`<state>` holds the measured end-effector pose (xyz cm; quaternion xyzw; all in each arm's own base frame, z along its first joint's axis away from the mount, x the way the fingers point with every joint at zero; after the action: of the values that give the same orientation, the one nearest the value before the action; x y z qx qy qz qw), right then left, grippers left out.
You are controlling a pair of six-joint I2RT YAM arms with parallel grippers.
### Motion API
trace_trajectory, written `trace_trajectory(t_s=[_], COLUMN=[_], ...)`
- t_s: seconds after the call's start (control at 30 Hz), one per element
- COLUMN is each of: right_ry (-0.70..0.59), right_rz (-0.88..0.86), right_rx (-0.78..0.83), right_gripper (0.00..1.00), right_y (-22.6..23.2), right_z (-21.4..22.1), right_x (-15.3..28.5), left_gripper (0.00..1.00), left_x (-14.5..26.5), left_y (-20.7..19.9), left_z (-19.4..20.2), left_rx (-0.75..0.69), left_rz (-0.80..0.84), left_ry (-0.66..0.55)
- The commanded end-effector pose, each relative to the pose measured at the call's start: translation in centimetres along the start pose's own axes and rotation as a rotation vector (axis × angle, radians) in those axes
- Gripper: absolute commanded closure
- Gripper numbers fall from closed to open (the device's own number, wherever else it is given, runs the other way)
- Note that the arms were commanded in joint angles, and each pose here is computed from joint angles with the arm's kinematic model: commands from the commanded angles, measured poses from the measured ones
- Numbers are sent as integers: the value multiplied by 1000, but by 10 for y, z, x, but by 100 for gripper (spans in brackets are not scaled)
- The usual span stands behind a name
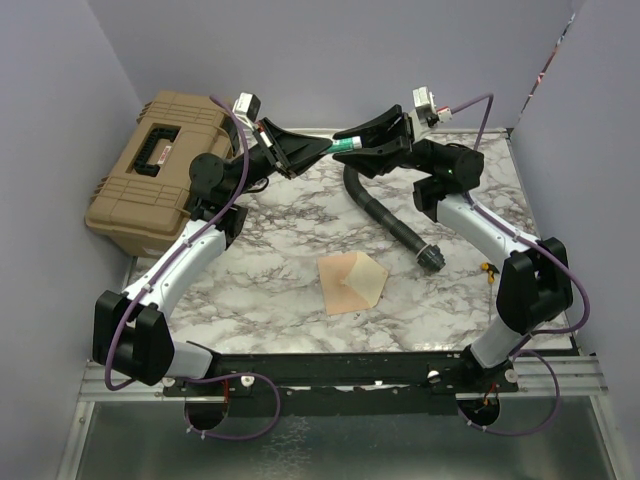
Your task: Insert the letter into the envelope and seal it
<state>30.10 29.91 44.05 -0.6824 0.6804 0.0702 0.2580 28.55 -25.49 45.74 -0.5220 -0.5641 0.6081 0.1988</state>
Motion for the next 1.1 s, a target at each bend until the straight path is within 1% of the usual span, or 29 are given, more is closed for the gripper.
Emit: trace_trajectory(t_s=[0.0,0.23,0.57,0.7,0.83,0.9,0.93,1.07], right_ry=[-24,-23,-16,-13,-4,-3,-3,-2], right_rz=[-3,-26,-19,-21,-23,-18,-17,-14], right_rx=[45,40,41,40,44,46,46,50], right_gripper=[53,49,51,58,70,72,71,60], right_y=[3,6,5,5,5,5,5,5], right_z=[-15,-16,-16,-14,-14,-14,-14,-14], right_x=[-6,-11,-13,-13,-14,-14,-14,-14], left_gripper=[100,100,100,100,100,100,100,100], left_x=[1,1,2,2,2,3,3,3], left_y=[-4,-1,4,4,5,5,6,8], left_z=[-1,-2,-3,-3,-3,-3,-3,-4], left_rx=[-11,-3,8,10,16,20,21,30], left_rz=[33,28,19,19,17,16,16,11], left_ry=[-19,-21,-27,-28,-29,-30,-30,-39])
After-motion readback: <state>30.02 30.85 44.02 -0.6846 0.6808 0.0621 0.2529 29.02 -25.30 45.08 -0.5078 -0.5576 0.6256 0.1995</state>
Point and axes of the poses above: each gripper's point midway between its finger pads, its own x axis back along the fingers, its own y axis along the line the jaws close on, z = x × y, the point moved 2 cm from there along x, back along the fingers, and after that the axes turned 8 degrees about x, right-handed, at the moved point
